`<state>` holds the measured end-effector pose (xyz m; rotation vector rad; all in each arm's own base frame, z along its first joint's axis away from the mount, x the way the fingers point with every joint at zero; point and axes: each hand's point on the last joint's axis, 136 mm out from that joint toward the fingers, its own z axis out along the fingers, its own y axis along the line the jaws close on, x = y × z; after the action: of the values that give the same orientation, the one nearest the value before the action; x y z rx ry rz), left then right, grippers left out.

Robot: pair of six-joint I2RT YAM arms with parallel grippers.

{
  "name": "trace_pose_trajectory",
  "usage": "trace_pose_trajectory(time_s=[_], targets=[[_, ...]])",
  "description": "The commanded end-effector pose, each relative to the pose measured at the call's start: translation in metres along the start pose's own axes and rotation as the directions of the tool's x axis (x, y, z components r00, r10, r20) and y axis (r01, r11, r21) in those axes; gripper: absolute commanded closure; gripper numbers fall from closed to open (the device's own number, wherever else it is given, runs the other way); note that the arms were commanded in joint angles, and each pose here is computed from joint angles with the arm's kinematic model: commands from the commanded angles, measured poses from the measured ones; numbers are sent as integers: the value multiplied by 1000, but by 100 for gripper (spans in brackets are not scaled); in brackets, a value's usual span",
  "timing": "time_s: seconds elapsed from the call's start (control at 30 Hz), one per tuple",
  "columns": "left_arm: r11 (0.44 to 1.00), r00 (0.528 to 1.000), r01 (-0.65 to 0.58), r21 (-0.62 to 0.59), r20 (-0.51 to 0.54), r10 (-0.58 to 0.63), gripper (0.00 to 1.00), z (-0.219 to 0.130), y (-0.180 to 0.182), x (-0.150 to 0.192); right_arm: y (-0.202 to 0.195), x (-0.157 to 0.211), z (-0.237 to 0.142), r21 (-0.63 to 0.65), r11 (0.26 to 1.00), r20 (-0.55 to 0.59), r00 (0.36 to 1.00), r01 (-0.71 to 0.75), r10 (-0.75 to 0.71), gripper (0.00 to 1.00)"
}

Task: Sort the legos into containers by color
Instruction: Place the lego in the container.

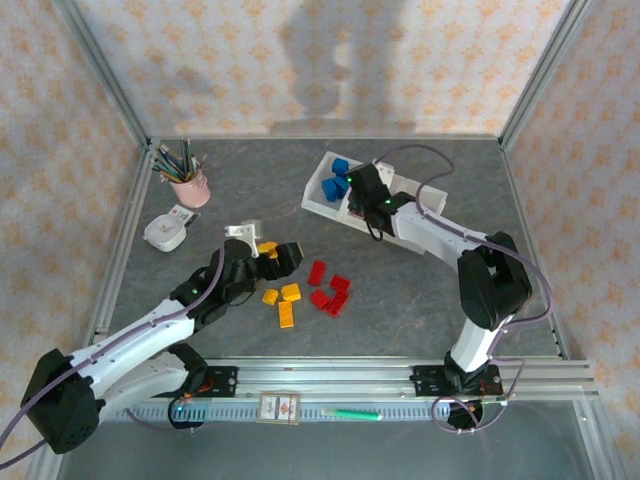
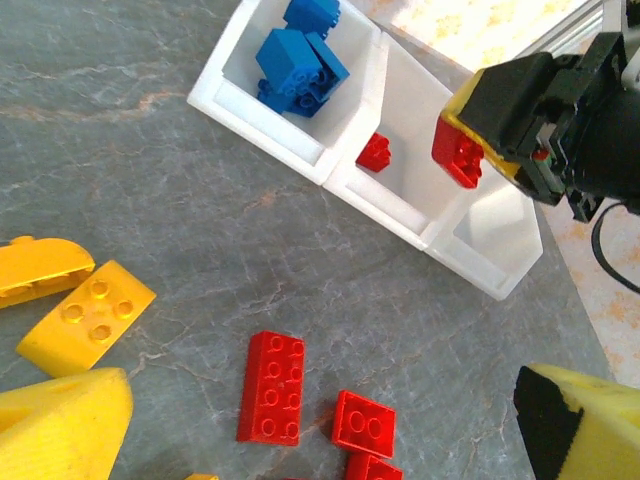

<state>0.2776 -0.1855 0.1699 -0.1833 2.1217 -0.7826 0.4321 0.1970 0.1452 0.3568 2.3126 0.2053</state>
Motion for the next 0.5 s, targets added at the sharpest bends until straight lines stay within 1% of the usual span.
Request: trace_pose_trajectory(time_s=[0.0,0.17,0.23,0.33,0.47], targets=[[995,999,14,102,36,-17,1,2,-30,-18,-15,-10,20,73,997,18,999,31,-33,74],[994,1000,5,106,29,-8,1,10,-35,-21,-25,-23,50,104,994,9,1000,13,-14,73],[995,999,1,102,33,-4,1,10,-36,-23,-27,-26,58,107,994,4,1000,5,-5,68],[995,999,-2,101,44,-3,1,10,-37,-26,-22,-36,59,89,996,22,1000,-7,5,57],[995,999,-3,101,44,-1,1,10,-37,-26,-16,-43,55,73,997,32,999,-8,6,50]])
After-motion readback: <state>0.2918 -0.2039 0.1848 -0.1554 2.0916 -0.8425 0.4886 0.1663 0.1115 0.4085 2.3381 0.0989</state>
